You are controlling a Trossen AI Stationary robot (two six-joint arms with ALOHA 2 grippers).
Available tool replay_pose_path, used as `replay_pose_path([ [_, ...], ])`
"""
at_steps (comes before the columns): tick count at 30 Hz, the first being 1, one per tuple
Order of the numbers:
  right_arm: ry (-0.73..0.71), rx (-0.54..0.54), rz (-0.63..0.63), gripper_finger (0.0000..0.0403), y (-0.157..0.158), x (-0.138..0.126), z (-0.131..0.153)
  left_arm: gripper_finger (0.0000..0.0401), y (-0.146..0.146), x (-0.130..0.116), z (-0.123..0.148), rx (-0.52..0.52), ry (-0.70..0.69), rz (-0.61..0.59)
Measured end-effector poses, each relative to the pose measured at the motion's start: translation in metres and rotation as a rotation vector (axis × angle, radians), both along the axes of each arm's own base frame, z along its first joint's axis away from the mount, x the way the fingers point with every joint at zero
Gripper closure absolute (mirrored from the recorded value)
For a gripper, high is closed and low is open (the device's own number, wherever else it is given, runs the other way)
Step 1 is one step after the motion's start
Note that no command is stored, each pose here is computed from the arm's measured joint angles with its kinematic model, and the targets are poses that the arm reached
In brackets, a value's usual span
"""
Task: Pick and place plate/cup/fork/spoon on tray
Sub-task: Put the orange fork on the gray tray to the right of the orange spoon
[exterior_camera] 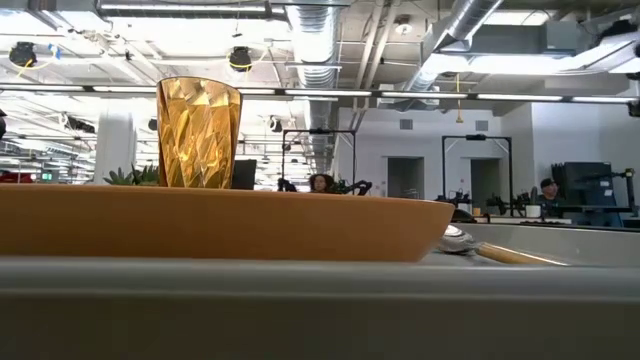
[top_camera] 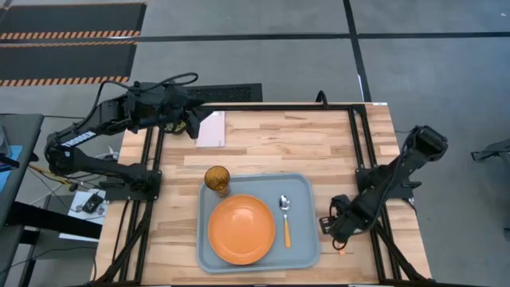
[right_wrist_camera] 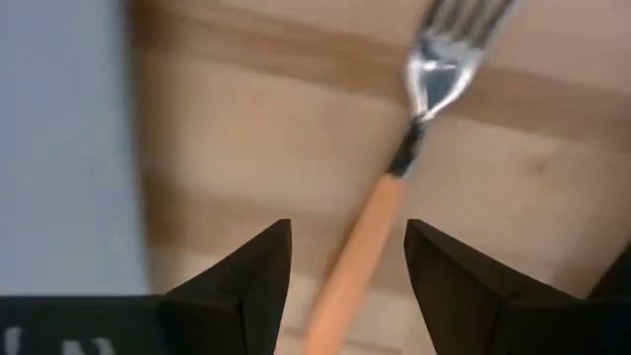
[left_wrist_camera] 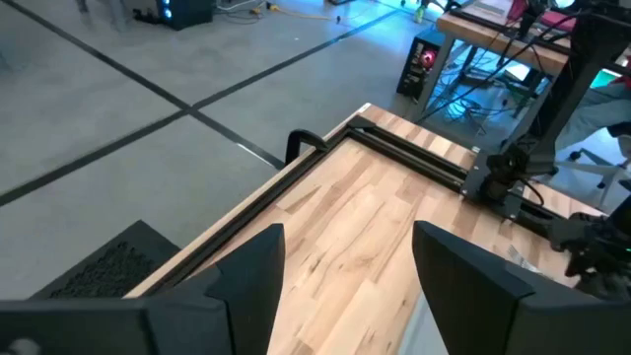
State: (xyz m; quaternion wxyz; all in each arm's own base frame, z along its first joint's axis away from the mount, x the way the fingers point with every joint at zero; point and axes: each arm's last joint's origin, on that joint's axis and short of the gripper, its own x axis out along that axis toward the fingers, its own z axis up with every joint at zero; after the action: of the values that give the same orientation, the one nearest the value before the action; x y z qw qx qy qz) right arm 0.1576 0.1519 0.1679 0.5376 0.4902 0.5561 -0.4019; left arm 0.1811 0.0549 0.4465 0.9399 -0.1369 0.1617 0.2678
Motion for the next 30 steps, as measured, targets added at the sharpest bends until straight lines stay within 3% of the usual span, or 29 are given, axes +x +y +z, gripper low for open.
replay_pose_path([
  [4, 0.073, -0.052, -0.008, 0.0184, 0.005, -0.004, -0.014, 0.0189, 0.000, 0.000, 0.000, 0.001, 0.000, 0.000],
  [11, 0.091, -0.025, 0.053, 0.0212, 0.017, 0.007, -0.036, 0.0188, 0.000, 0.000, 0.000, 0.007, 0.001, 0.008],
  [22, 0.080, -0.013, 0.015, 0.0382, 0.018, 0.008, -0.034, 0.0188, 0.000, 0.000, 0.000, 0.008, 0.002, 0.007],
  [30, 0.085, -0.020, -0.005, 0.0377, 0.011, 0.007, -0.022, 0.0188, 0.000, 0.000, 0.000, 0.011, 0.004, 0.005],
])
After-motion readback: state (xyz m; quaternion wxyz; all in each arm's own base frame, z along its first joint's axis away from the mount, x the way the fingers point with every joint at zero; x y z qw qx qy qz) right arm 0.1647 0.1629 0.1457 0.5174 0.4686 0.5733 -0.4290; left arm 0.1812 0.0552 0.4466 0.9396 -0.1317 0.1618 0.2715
